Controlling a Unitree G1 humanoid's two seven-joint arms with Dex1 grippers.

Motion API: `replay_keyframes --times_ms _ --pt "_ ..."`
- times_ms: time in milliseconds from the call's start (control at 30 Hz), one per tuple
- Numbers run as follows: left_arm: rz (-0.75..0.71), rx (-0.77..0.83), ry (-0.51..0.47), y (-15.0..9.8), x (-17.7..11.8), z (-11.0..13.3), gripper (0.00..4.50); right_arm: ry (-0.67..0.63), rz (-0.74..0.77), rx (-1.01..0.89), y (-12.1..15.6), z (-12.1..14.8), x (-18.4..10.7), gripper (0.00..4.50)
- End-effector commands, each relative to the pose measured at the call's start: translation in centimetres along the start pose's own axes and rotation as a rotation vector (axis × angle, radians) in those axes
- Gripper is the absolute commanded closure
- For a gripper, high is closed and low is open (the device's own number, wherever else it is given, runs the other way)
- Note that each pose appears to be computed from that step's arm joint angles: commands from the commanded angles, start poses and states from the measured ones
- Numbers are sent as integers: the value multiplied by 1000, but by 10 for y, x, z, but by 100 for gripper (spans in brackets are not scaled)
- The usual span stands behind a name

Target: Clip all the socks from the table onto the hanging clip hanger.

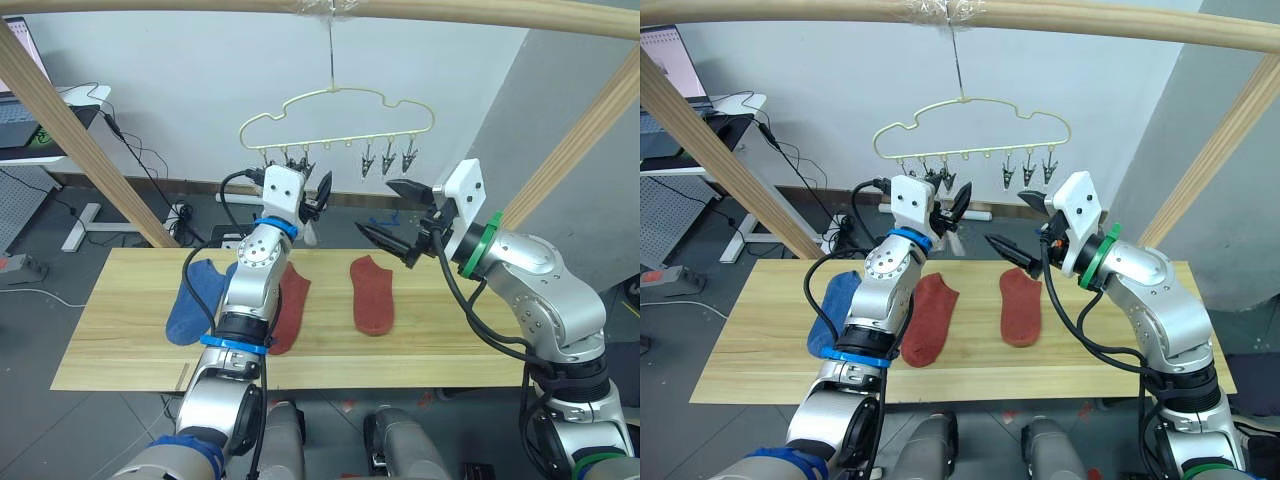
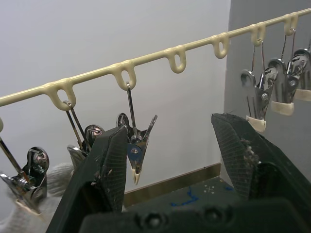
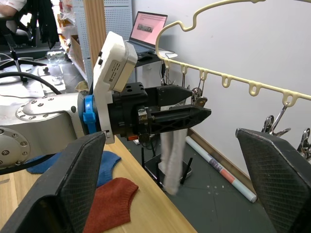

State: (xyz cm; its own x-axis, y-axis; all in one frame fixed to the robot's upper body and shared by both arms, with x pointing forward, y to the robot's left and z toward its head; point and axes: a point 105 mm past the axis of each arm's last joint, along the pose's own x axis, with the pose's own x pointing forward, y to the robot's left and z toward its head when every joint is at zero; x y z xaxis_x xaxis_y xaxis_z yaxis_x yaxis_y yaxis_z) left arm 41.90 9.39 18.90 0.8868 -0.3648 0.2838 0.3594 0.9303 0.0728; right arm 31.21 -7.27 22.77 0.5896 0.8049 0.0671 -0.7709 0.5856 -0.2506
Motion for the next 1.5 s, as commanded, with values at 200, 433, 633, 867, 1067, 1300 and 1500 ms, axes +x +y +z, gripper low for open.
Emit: replay_keyframes --times_ms 200,433,633,867,1067,1300,1500 --pt "-19 30 -75 -3 -2 18 148 -25 -3 -22 -1 7 -3 0" --pt "-9 26 -77 -3 -5 17 148 -30 13 -23 2 8 -2 0" --pt "10 23 -75 -1 -5 14 148 -32 17 -23 3 9 -2 0" --pt "18 17 -75 -1 -4 13 148 -33 14 -25 3 10 -2 0" --pt "43 24 -79 4 -2 14 148 -33 8 -26 2 11 -3 0" --pt "59 28 -77 9 0 14 148 -29 4 -29 1 10 -4 0" --pt "56 27 -74 10 3 13 148 -28 3 -29 0 10 -4 0"
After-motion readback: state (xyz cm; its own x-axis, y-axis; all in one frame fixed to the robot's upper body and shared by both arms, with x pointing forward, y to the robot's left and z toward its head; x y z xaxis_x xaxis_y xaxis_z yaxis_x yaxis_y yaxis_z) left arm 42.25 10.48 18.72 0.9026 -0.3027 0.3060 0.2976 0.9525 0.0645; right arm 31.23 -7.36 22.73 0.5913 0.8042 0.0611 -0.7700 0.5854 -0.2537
